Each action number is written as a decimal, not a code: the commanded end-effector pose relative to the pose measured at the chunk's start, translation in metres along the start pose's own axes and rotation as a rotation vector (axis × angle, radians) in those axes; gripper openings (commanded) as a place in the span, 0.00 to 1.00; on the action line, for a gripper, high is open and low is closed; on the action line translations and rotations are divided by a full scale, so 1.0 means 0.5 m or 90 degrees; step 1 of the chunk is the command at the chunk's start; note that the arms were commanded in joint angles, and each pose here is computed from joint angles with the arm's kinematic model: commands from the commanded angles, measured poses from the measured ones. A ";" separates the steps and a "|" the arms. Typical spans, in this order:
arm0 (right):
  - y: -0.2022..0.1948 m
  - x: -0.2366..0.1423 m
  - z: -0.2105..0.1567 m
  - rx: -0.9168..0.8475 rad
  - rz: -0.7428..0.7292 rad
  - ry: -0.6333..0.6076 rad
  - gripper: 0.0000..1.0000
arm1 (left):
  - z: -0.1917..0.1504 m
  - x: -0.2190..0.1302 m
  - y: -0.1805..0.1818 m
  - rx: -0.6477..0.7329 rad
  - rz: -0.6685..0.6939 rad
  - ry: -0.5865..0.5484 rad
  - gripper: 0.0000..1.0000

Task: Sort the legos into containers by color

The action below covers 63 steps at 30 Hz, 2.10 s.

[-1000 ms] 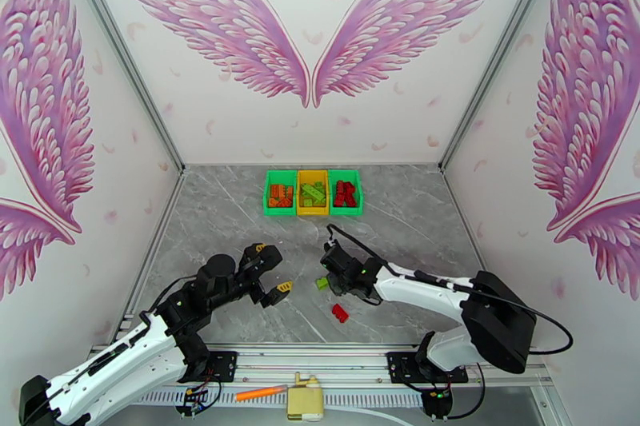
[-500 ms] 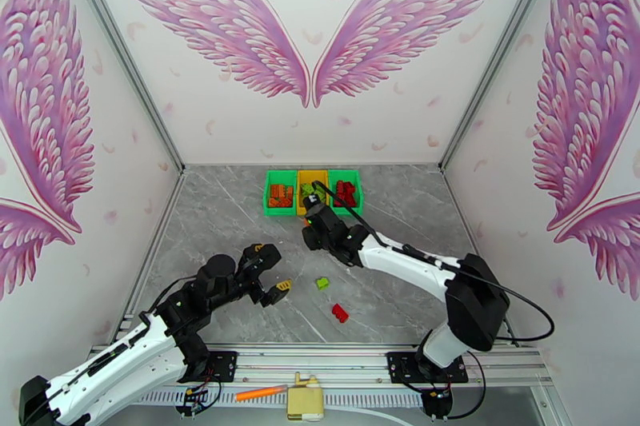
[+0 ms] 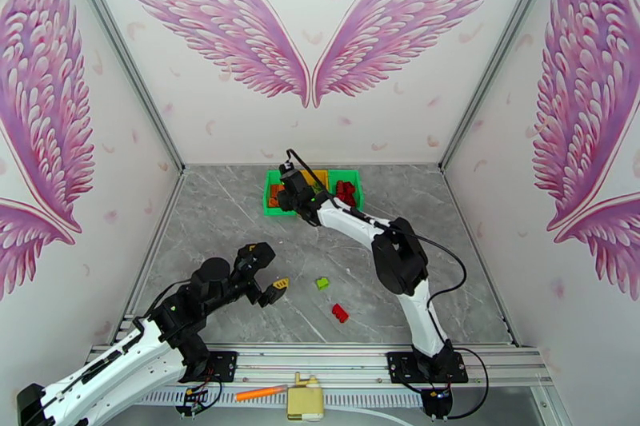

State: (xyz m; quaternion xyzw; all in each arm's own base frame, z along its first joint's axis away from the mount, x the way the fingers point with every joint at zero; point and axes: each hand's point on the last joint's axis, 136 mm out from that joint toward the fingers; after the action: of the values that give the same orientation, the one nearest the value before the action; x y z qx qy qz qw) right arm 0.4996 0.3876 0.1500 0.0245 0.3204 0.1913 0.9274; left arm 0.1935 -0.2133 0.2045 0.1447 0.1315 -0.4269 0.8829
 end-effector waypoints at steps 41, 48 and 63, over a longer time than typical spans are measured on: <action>-0.179 -0.305 0.033 0.026 -0.039 -0.211 0.94 | -0.040 0.169 -0.051 -0.014 -0.006 0.024 0.99; -0.280 -0.410 -0.077 0.037 -0.105 -0.178 0.94 | -0.086 0.253 -0.114 0.035 -0.064 0.068 0.99; -0.352 -0.481 -0.187 0.053 -0.164 -0.127 0.94 | -0.182 0.346 -0.170 0.056 -0.146 0.188 0.80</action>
State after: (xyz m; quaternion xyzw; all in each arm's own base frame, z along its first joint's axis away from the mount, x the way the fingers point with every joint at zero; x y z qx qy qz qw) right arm 0.3337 0.1392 0.1926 0.0408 0.2250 0.0747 0.9706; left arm 0.2200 -0.3464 0.0460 0.2208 0.2540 -0.4947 0.8013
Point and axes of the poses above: each hand's point on the last joint's axis, 136 mm out from that joint toward the fingers, its own x axis out along the fingers, its own y axis along the line the jaws close on, z = x × y, and after that the axes turned 4 degrees about x, right-handed
